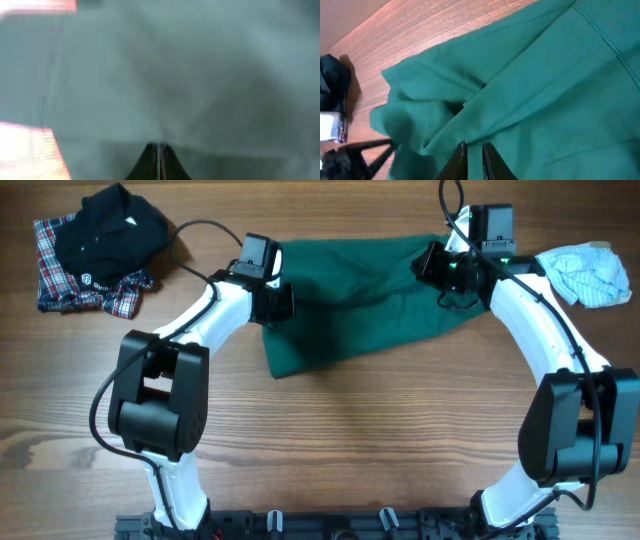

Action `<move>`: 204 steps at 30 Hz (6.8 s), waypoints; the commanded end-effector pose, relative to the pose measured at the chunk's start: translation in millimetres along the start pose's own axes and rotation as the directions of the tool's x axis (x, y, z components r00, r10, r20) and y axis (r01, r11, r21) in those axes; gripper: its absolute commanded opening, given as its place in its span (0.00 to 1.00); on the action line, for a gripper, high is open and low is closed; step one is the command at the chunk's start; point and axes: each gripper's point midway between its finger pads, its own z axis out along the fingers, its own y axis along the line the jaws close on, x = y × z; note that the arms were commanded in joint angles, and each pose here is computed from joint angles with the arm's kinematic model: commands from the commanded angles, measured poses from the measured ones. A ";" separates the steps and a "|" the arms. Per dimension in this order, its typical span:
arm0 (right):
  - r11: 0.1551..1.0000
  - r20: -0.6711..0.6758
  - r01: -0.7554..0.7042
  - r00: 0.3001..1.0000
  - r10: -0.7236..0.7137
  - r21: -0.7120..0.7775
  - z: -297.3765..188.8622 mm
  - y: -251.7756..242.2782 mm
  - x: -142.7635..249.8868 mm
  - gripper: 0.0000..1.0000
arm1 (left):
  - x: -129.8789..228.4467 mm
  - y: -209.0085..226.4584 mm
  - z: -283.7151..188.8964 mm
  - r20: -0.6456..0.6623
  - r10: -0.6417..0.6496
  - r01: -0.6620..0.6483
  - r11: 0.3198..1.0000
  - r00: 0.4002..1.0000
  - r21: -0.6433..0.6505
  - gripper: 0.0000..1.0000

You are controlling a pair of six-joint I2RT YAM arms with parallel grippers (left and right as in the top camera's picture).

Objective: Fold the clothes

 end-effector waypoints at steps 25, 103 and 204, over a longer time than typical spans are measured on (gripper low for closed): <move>0.998 -0.087 0.031 0.996 -0.035 -0.053 6.5 17.6 21.2 0.24 | -76.7 -5.8 47.4 0.313 0.036 -0.067 0.994 0.949 0.088 0.05; 0.859 0.198 0.123 0.948 -0.250 0.496 89.9 -92.0 -44.8 0.56 | -89.0 43.6 37.5 0.360 0.059 -0.006 0.989 0.931 -0.148 0.41; 0.867 -0.062 -0.140 0.979 0.193 0.478 -88.4 -185.3 0.5 1.00 | -19.6 -8.1 -58.2 0.063 -0.017 0.018 1.000 0.998 -0.008 1.00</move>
